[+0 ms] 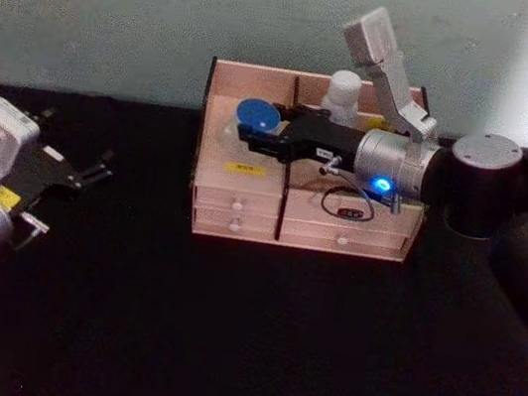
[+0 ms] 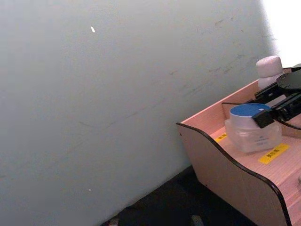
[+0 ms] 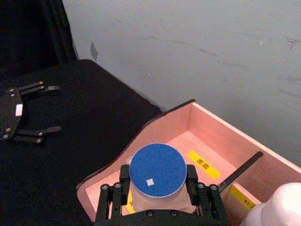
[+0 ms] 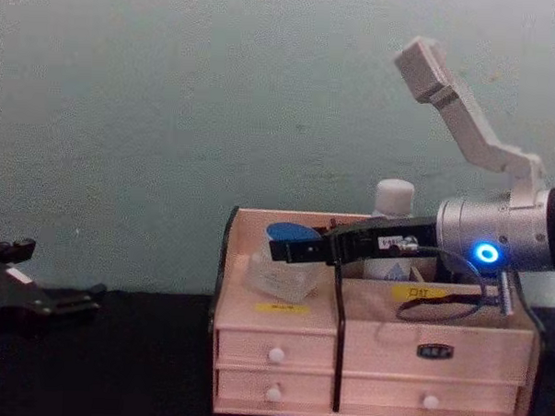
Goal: Pick up the facial cleanser and watermelon frost from the table and place them into the tiered storage box.
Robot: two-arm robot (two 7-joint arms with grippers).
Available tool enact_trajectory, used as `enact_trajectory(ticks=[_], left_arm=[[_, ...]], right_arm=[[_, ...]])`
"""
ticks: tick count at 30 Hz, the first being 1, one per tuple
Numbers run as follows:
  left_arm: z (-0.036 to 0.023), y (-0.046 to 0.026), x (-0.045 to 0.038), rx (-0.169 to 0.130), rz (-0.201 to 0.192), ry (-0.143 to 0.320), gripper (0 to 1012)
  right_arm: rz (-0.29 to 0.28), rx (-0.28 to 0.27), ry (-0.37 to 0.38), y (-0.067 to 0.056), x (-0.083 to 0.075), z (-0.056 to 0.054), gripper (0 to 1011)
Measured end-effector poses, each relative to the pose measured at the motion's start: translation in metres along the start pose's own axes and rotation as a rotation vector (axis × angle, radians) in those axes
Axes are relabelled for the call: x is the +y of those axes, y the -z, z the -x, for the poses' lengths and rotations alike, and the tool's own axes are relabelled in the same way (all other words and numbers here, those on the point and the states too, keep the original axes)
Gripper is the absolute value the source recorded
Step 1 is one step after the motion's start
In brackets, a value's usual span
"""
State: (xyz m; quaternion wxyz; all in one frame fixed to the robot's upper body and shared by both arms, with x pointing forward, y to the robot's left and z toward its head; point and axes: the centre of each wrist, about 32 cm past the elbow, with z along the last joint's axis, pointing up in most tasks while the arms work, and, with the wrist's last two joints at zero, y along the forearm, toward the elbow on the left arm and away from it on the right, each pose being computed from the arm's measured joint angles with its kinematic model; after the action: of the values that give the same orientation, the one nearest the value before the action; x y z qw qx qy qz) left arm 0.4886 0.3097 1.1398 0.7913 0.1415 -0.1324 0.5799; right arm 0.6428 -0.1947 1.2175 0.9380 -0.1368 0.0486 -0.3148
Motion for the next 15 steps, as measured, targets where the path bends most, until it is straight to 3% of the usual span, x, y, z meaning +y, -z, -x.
enact_trajectory(ticks=[11,15], left_arm=[[0.0000,0.0000,0.0000,0.000,0.000,0.000,1001],[0.0000,0.0000,0.0000,0.000,0.000,0.000,1001]], right_arm=[[-0.001,0.000,-0.001,0.0001,-0.0001,0.0001,986],[-0.001,0.000,-0.001,0.0000,-0.0003,0.0000,1002]])
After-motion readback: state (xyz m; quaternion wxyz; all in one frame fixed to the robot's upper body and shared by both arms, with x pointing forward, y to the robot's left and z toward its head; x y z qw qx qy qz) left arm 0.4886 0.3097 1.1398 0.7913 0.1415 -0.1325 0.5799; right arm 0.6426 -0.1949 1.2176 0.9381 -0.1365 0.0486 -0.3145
